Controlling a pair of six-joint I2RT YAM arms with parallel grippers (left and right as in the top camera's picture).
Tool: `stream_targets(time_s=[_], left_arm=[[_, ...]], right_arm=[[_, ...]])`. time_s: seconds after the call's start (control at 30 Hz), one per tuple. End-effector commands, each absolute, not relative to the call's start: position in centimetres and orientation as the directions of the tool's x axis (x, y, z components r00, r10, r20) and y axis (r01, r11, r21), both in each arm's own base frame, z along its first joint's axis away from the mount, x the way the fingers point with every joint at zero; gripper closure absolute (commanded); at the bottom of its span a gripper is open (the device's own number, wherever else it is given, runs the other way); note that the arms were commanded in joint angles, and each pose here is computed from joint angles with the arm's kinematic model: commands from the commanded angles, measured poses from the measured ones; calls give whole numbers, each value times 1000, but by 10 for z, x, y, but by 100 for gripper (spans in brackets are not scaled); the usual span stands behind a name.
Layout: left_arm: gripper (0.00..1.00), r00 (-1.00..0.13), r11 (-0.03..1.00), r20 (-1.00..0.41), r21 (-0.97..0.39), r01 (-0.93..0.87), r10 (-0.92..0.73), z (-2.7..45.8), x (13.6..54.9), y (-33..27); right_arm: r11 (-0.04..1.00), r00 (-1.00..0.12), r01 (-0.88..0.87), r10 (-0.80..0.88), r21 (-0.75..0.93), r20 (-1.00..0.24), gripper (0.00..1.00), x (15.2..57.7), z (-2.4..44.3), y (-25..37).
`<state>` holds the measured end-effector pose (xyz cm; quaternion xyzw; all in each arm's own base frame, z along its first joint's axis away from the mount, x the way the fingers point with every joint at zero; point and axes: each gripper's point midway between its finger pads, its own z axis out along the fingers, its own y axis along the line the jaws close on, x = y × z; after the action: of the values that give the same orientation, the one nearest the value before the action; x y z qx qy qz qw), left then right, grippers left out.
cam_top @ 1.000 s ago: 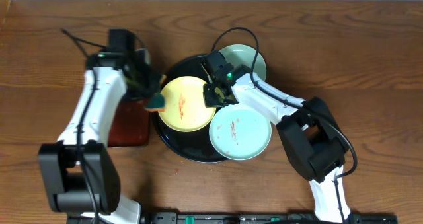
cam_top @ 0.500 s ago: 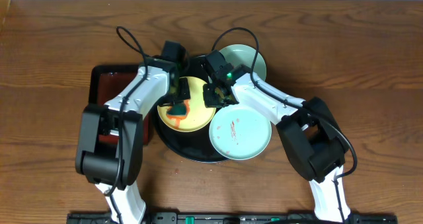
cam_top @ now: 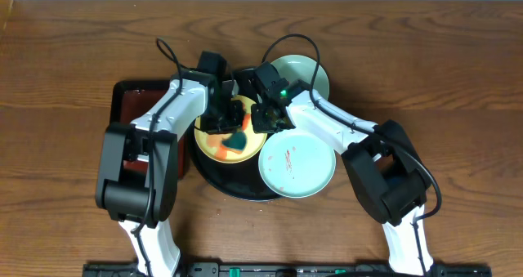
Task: Clean dirty plates on tray and stack at the side
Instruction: 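Carry the sponge over and lower it onto the yellow plate, then scrub the yellow plate with the sponge while right gripper holds the rim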
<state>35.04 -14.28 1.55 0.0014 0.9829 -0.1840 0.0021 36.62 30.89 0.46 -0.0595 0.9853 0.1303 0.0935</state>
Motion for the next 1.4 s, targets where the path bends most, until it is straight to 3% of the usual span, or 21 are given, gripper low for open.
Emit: stream_targets(time_s=[0.0, 0.1, 0.2, 0.37, 0.5, 0.67, 0.83, 1.03, 1.17, 1.37], left_arm=[[93, -993, 855, 66, -517, 49, 97, 6, 326, -177], [93, -1000, 923, 25, -386, 7, 18, -5, 343, -156], [93, -991, 985, -65, -140, -105, -115, -16, 364, -113], [93, -944, 944, -227, 171, -281, -239, -6, 383, -52], [93, -921, 896, -287, 279, -344, -264, 7, 383, -29], [93, -944, 895, -206, 316, -315, -259, 5, 363, -27], [93, -979, 956, -26, 210, -205, -204, -3, 336, -52], [93, -985, 982, 173, -190, -17, 16, -1, 306, -120], [93, -978, 922, 179, -385, 34, 110, 10, 300, -151], [93, -991, 909, 74, -410, 74, 114, 8, 324, -158]], right_arm=[[958, -982, -165, -138, 235, -128, 96, 348, -21, 312], [958, -982, -165, -138, 235, -128, 96, 348, -21, 312], [958, -982, -165, -138, 235, -128, 96, 348, -21, 312], [958, -982, -165, -138, 235, -128, 96, 348, -21, 312], [958, -982, -166, -138, 235, -129, 96, 348, -21, 312], [958, -982, -166, -138, 235, -130, 96, 348, -21, 312], [958, -982, -166, -138, 235, -129, 96, 348, -21, 312], [958, -982, -166, -138, 235, -129, 96, 348, -21, 312], [958, -982, -166, -138, 234, -128, 96, 348, -21, 312], [958, -982, -166, -138, 235, -128, 96, 348, -21, 312]])
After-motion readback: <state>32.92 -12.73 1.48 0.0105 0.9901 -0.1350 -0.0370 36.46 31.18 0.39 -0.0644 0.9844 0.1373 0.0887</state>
